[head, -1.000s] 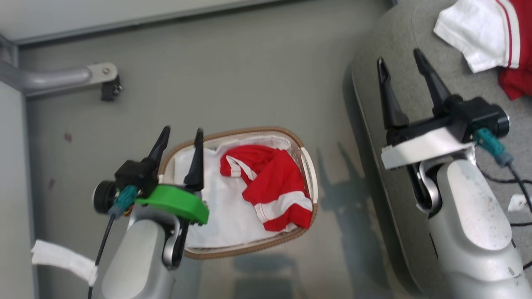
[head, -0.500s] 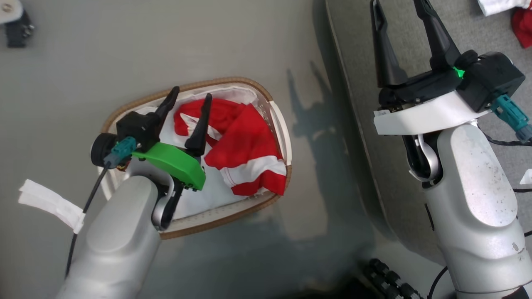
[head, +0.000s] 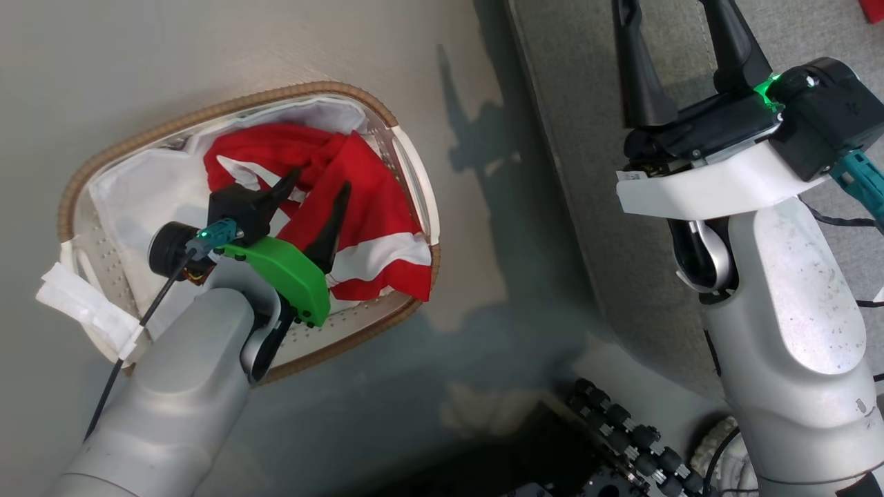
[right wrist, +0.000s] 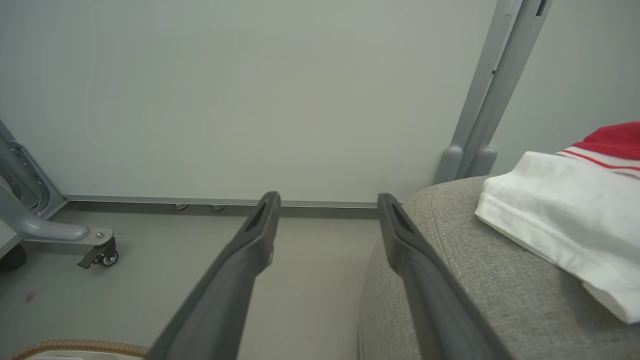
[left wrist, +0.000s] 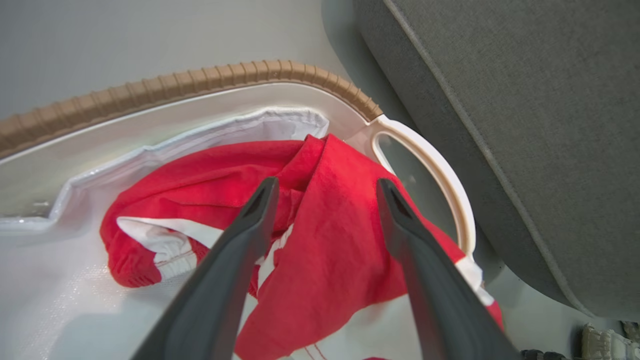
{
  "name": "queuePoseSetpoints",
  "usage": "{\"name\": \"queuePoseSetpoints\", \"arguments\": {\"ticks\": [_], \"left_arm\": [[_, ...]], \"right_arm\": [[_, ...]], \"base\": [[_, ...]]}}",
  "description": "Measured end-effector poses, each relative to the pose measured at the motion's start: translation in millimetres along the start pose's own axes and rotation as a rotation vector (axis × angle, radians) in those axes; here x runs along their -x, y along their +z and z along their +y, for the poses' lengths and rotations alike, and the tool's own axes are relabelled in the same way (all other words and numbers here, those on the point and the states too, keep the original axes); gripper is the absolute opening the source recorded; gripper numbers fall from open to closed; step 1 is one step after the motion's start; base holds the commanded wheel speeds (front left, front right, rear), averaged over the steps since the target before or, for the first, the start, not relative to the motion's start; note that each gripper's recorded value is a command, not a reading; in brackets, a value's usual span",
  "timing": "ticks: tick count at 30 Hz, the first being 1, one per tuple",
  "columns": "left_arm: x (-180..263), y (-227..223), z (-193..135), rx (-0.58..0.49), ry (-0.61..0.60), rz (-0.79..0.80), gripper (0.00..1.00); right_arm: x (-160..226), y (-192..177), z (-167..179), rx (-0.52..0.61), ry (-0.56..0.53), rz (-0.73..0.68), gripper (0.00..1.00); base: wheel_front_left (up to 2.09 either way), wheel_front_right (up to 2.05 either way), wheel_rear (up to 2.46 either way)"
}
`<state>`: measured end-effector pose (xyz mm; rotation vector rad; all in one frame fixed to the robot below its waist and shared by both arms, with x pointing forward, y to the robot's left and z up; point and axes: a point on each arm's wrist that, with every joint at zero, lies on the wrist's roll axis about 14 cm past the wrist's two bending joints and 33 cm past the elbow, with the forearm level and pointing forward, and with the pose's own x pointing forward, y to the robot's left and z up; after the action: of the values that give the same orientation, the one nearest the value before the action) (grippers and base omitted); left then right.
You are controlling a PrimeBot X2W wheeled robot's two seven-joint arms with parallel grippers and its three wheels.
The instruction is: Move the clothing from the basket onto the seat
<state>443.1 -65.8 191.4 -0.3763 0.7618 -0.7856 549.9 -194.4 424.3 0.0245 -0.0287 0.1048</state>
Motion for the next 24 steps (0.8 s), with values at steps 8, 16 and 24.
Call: {"name": "queuePoseSetpoints", "arguments": {"ticks": [8,16,24], "left_arm": [[-7.5,-36.8,2.4,0.032,-0.027,0.116,1.00],[-6.9,-50.7,2.8,0.031,-0.049,0.193,1.00],[-1.8,-63.5,3.1,0.011,-0.065,0.276,1.00]], "right_arm": [[-2.2,-7.7,0.5,0.024,0.010,0.003,1.00],[-4.0,-7.7,5.3,0.027,0.023,-0.010,1.00],[-3.1,-7.2,8.5,0.029,0.031,-0.012,1.00]], "base": [[0.00,0.00,0.00],[0.00,0.00,0.00],[0.00,0.00,0.00]]}}
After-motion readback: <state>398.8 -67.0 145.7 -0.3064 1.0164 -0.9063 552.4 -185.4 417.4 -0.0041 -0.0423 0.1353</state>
